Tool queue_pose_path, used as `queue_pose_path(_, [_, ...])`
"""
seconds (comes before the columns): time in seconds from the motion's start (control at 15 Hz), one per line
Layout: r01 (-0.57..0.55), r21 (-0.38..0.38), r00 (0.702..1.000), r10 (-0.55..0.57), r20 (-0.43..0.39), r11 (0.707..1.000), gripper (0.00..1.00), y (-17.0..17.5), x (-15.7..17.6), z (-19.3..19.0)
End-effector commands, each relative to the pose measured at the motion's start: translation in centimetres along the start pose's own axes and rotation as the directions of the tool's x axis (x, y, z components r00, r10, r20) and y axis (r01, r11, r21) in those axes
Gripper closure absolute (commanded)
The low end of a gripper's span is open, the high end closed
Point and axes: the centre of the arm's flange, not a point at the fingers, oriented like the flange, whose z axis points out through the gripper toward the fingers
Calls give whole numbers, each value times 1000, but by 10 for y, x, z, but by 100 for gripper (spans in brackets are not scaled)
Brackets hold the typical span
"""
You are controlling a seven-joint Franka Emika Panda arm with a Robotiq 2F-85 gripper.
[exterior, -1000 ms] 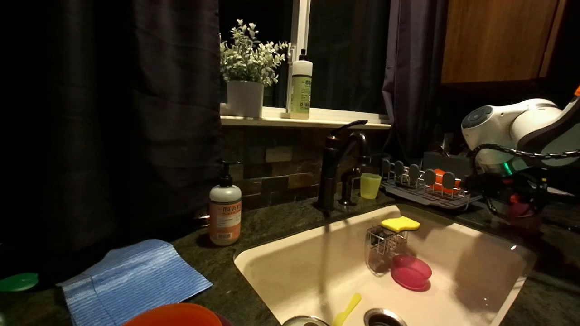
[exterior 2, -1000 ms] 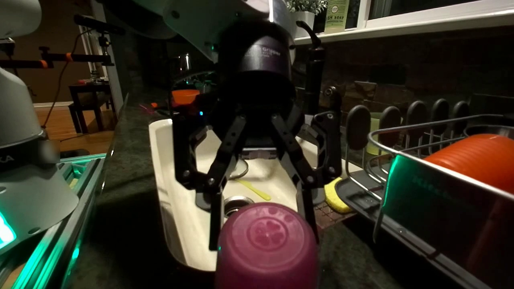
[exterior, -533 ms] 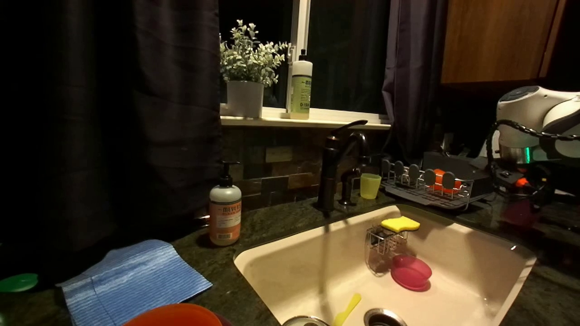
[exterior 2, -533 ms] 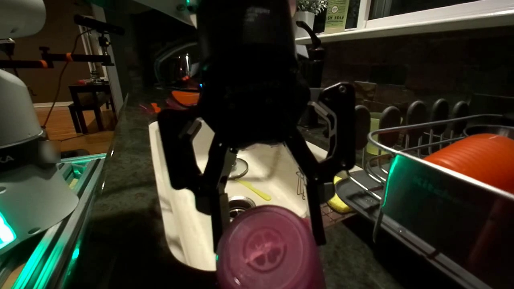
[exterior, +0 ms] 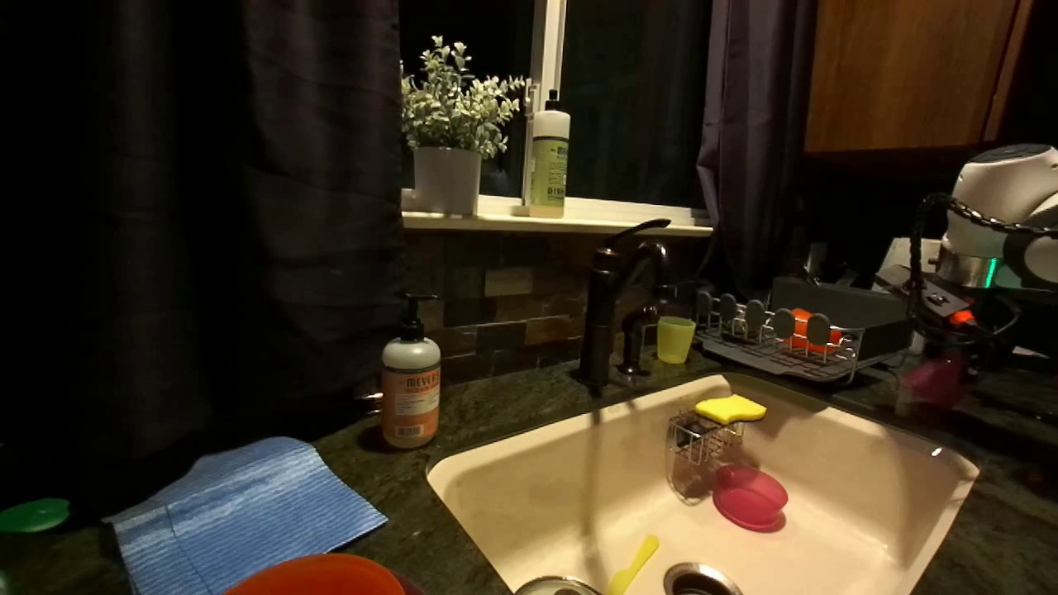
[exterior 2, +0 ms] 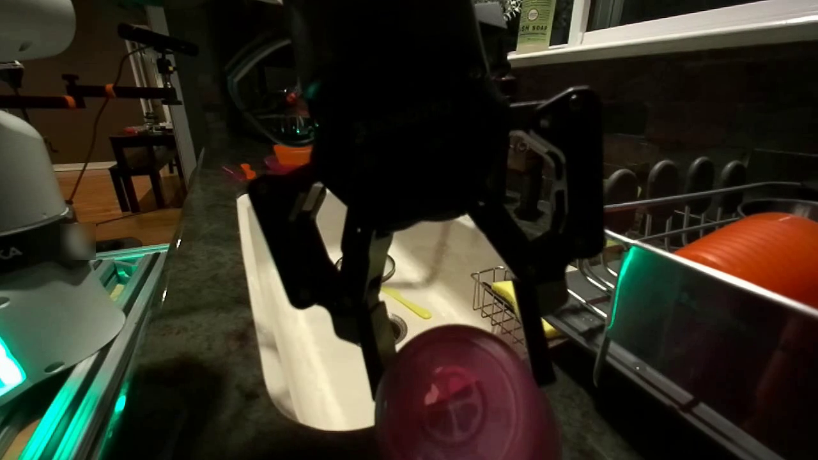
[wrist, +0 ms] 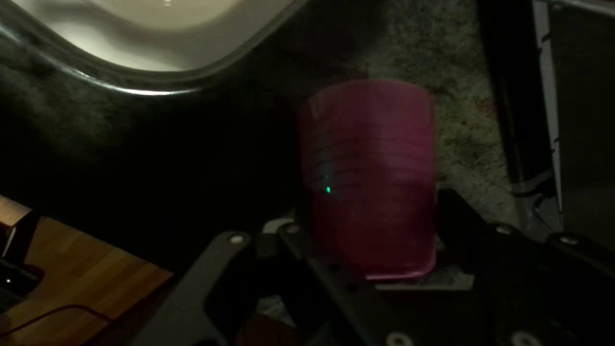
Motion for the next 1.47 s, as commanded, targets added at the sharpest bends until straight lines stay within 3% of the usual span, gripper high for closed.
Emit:
queue_pose_path(0.0, [-54,31,998,53,21,998,60,19,7,5])
queue_pose_path(0.33, [-159,81,979,146,143,984,60,19,18,7])
queue_pose_path(0.67, [-254,9,944,246,218,967,60,19,18,26])
queue_pose_path(0.73, [-272,0,940,265,216,962,40,16,17,26])
queue_pose_path(0.8, [-275,3,939,268,215,961,10,13,16,26])
queue_pose_path(1.0, [-278,-34,941,279,191,960,0,14,15,25])
queue_pose_path(1.4, [-299,-148,946,313,86,943,0,18,9,30])
